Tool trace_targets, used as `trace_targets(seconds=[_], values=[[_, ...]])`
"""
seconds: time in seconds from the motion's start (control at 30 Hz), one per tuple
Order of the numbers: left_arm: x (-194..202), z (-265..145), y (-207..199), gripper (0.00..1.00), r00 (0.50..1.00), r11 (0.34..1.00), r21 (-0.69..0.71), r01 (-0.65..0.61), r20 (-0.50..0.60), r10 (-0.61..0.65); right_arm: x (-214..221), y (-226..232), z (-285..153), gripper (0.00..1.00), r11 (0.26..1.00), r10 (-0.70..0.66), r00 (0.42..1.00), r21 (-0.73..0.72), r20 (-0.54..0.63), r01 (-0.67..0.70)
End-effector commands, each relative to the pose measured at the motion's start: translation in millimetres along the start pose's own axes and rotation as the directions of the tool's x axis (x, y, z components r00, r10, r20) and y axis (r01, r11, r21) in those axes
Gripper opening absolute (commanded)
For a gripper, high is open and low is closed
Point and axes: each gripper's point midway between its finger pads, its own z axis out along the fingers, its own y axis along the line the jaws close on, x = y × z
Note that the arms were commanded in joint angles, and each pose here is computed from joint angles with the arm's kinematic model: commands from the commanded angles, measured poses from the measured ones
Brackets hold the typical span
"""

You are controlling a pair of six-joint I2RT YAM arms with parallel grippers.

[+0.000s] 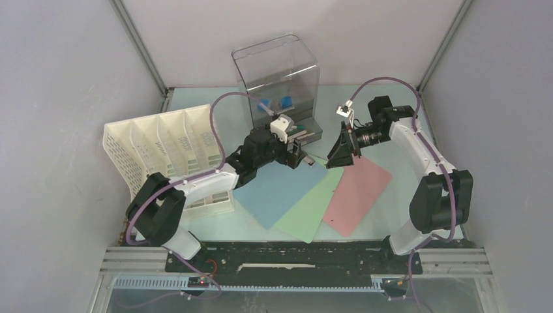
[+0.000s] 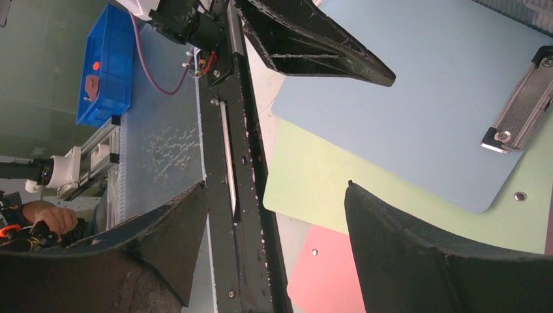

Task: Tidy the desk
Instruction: Close the drawer in the storage box.

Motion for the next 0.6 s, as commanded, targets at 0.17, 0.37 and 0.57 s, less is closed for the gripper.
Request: trace_targets(seconds=[0.17,0.37,0.57], values=[[-9,18,-10,0.86,0.999,0.996,0.071,0.048,-0.017,-0.047,-10,8,-7,0.83,0.999,-0.05,0.998,-0.001,0.029,0.05],[0,30,-8,0.75,0.995,0.996,0.074,0.055,-0.084,-0.049,-10,8,-7,0.83,0.999,-0.051,0.998,-0.001,0.03,0.051],[15,42,0,0.55,0.986,0.998,0.04,0.042,-0.163,-0.034,-10,8,-7,0.83,0.999,-0.048,0.998,-0.01,0.027,0.048]])
